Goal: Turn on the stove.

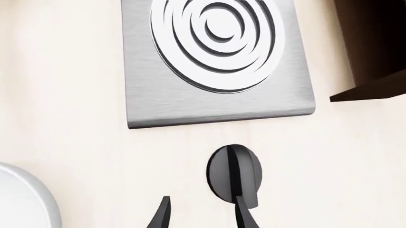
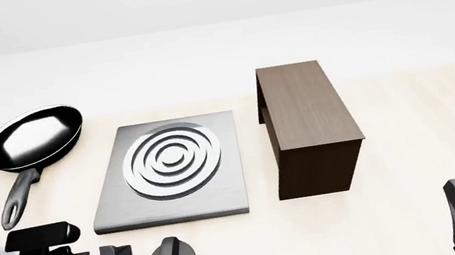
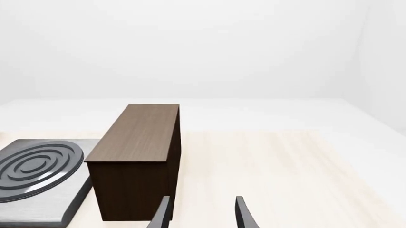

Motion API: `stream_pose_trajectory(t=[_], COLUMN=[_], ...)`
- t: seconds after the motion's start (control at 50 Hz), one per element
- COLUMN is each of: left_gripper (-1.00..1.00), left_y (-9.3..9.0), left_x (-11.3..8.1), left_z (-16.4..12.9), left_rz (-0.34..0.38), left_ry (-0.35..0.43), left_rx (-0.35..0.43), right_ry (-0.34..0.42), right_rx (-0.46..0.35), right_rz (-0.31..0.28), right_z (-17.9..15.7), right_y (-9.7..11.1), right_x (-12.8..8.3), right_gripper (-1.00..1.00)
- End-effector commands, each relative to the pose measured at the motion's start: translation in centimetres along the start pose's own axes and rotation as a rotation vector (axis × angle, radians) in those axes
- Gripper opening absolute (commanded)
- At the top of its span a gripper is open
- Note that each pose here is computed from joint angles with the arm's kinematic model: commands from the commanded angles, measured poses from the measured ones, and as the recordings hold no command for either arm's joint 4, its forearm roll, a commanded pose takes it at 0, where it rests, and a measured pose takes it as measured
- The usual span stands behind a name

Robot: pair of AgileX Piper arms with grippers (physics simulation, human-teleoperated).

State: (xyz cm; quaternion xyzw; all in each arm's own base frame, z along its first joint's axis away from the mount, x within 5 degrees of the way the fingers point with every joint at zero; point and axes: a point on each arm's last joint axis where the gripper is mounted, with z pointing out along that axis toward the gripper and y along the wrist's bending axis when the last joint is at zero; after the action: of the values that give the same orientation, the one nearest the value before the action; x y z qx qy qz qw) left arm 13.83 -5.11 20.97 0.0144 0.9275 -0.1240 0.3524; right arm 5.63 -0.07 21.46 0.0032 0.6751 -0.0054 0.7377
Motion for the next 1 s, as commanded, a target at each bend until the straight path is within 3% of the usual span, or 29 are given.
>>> stream_pose_trajectory(t=[0.02,0.62,1.0], left_gripper=[1.0,1.0,1.0], left_y=[0.5,0.7,0.5], left_x=[-0.2,2.0,3.7], left_z=[0.6,4.1,5.4], left_rz=[-0.005,-0.061,-0.053], left_ry=[0.007,0.073,0.107], left_rx=[-0.025,-0.027,-0.01], right_ry=[0.0,0.0,0.0], right_rx=[0.0,0.0,0.0], right_rz=[0.0,0.001,0.0], right_z=[0.0,0.0,0.0], right_y=[0.0,0.0,0.0], right_x=[0.0,0.0,0.0], right_gripper=[1.0,1.0,1.0])
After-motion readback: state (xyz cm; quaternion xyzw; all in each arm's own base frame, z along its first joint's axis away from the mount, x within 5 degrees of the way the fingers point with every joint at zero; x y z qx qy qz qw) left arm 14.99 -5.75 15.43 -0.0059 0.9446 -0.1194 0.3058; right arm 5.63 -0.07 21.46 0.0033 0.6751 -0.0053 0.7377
